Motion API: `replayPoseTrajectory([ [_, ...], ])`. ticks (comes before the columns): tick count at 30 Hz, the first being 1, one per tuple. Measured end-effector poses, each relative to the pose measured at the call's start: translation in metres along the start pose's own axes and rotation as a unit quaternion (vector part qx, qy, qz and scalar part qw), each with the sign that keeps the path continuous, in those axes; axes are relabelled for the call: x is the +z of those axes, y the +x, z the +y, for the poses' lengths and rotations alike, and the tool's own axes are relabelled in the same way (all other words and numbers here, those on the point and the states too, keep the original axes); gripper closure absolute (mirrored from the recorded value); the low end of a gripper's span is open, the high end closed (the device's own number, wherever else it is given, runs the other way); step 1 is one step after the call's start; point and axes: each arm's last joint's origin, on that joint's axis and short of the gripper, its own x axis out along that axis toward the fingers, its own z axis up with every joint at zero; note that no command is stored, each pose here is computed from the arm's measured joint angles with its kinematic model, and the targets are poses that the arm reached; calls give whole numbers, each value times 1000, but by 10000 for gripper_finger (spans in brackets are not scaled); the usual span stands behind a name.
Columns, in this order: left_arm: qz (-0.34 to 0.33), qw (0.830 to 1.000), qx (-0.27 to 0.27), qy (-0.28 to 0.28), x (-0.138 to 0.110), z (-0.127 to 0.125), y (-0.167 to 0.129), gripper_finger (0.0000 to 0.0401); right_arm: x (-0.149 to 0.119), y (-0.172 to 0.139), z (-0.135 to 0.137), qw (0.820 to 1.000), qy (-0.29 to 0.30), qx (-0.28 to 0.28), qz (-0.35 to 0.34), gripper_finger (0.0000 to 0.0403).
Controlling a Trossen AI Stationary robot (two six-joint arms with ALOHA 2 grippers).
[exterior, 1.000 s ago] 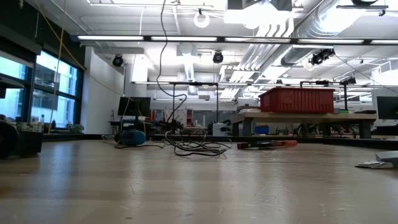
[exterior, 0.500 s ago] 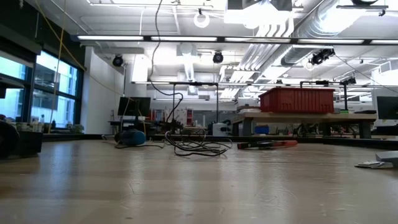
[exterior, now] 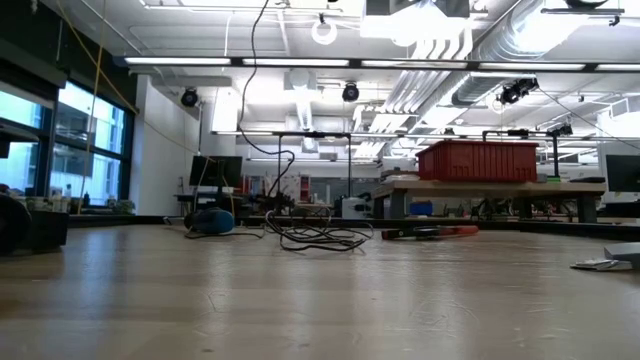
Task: Coil cords
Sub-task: Coil the black wire onto the black spool
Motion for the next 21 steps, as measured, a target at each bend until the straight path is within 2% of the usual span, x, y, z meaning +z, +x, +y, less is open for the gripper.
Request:
replayPoseTrajectory([
  [3, -1, 1000, 1, 8, 0, 0, 0, 401, -1, 0, 6, 1000, -11, 8, 1, 390],
  [8, 7, 999, 30, 9, -3, 6, 0, 401, -3, -3, 25, 999, -11, 28, 9, 400],
  [14, 24, 997, 65, -15, -7, 12, -3, 401, 8, -19, 45, 998, -21, 51, 17, 402],
  [21, 72, 987, 121, -76, -17, 7, -15, 401, 30, -44, 55, 998, -41, 50, 12, 402],
])
